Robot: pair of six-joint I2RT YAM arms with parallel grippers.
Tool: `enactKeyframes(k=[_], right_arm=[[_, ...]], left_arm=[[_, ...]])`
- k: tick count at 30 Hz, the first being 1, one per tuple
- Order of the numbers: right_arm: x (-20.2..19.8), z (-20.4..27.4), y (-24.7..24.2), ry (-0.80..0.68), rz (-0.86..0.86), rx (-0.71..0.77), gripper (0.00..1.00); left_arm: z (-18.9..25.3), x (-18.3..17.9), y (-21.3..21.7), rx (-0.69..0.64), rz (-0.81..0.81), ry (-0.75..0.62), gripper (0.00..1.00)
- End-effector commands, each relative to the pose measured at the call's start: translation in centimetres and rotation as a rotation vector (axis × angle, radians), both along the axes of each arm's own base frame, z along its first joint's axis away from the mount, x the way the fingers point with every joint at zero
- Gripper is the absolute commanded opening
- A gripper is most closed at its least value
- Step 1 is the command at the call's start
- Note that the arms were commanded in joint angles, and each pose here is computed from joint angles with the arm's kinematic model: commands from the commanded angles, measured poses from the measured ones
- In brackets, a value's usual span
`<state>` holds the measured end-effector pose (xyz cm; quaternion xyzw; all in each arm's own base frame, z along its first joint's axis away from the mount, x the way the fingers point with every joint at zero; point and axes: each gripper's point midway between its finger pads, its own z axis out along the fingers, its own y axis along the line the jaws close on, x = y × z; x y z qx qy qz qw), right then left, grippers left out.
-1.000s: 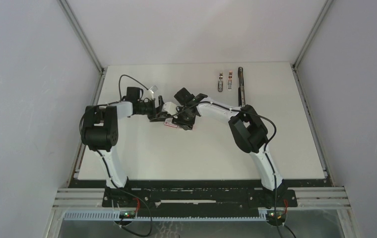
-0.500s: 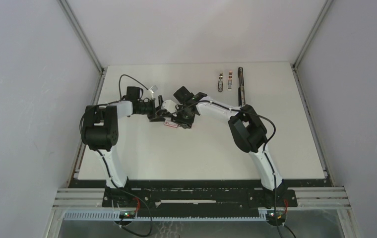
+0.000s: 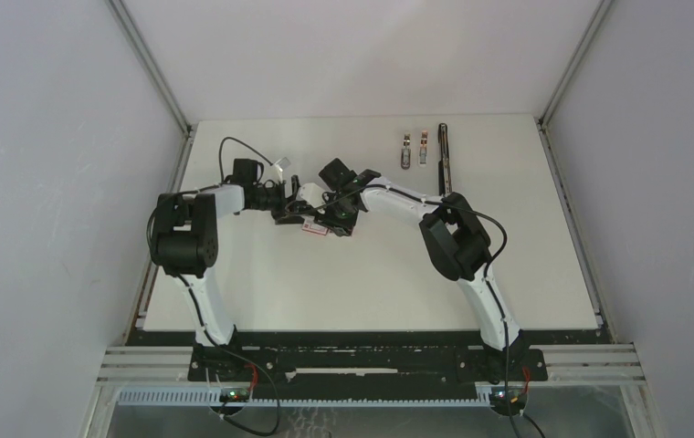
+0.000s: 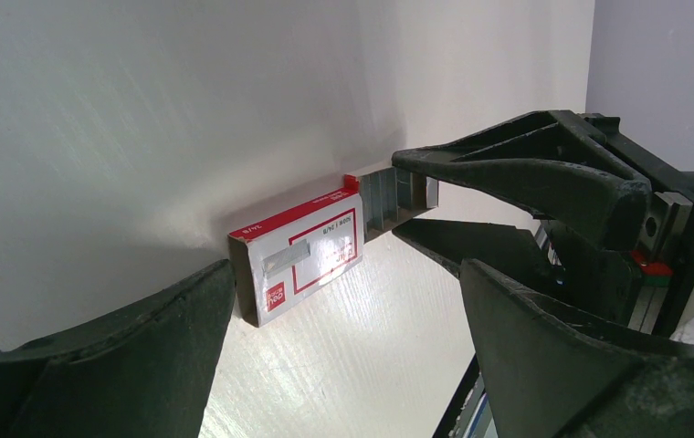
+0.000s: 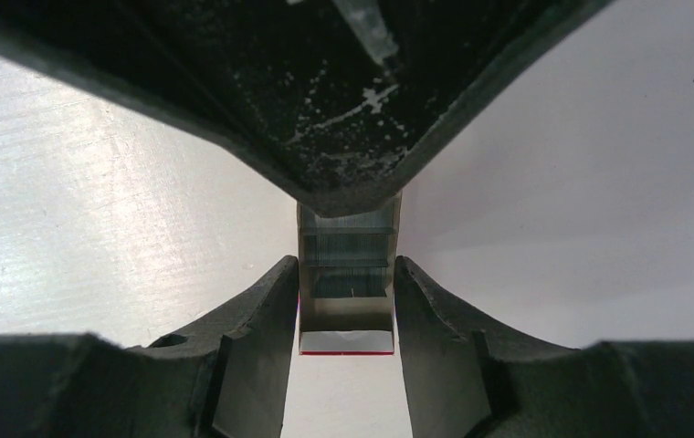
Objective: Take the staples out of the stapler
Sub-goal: Close the staple box at the center of the board.
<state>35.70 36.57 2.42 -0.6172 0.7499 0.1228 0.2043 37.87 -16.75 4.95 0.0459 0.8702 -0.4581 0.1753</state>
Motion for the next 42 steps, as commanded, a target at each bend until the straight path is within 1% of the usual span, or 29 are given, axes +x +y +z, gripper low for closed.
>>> enactKeyframes(k=[1,20,29,31,32,37,42], right_arm=[[-1.4,-0.3,2.5,-0.003,0.053,0.014,0.43],[-2.0,-0.7,3.1,-0.009,0.065,0.004,0.43],[-2.1,-0.8,2.8,-0.010,0.061,-0.004,0.43],[-2.2,-0.9,2.7,-0.011,0.062,-0.007,0.43],[-2.2,-0.9,2.5,-0.011,0.060,-0.010,0.43],[-2.2,-1.0,2.1,-0.010,0.057,-0.015,0.43],[-2.0,-1.0,2.0,-0.013,0.053,-0.011,0.43]], left_arm=[[-1.1,-0.7,-0.7,0.038,-0.028,0.035,1.00],[-1.2,-0.7,-0.8,0.041,-0.037,0.042,1.00],[-1.4,-0.6,-0.7,0.045,-0.029,0.046,0.86],[-1.4,-0.6,-0.8,0.040,-0.031,0.049,0.80],[-1.4,-0.7,-0.8,0.036,-0.033,0.052,0.79],[-1.3,-0.6,-0.7,0.022,-0.033,0.056,0.81],[-1.4,-0.6,-0.7,0.023,-0.030,0.062,0.79]])
